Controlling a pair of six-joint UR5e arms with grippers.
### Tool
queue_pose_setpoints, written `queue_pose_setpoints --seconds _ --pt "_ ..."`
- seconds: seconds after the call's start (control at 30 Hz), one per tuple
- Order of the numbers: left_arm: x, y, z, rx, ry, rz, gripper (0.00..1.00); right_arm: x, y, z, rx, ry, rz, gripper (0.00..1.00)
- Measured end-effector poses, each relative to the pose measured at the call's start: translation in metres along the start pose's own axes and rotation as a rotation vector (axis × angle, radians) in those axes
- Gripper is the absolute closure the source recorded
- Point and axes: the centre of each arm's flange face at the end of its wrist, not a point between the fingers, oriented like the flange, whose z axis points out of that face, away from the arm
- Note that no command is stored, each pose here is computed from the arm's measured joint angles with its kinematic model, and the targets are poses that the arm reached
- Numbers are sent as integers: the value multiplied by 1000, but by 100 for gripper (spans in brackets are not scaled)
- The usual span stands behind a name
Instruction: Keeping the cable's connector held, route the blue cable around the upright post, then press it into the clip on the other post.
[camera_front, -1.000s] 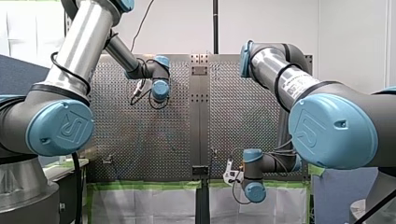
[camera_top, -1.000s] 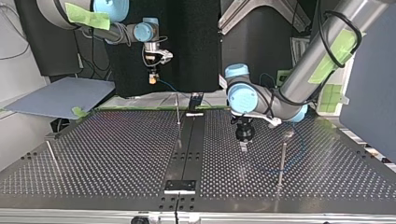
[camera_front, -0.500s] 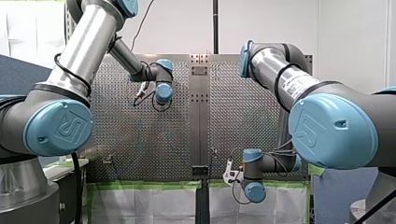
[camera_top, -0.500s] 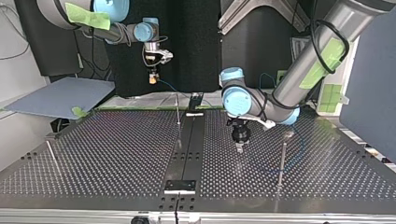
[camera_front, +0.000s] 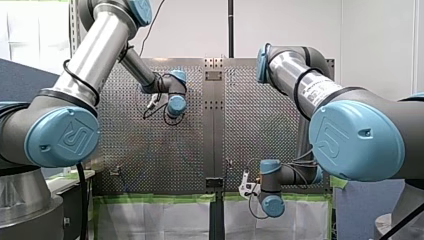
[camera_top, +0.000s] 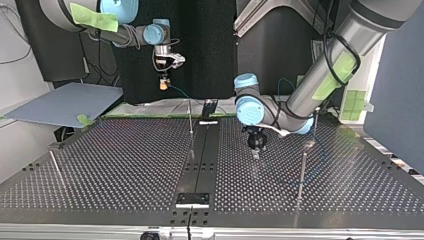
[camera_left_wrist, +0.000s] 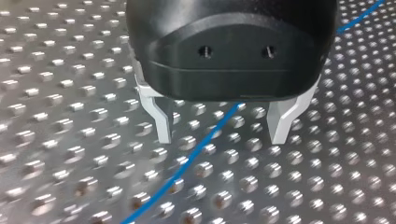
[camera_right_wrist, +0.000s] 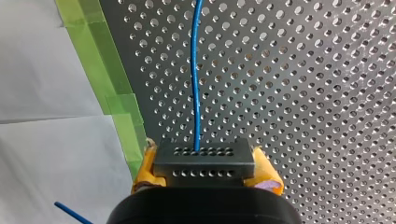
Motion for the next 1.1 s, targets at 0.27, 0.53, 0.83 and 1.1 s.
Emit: queue_pose_setpoints --seconds 0.27,0.53,0.83,1.1 --pt "7 -6 2 4 11 9 0 0 0 0 0 1 0 100" --pt "16 -16 3 16 24 23 0 0 0 0 0 1 0 100" --pt "48 -48 4 47 67 61 0 0 0 0 1 3 4 100" --pt "72 -74 1 67 100 90 0 0 0 0 1 2 5 100"
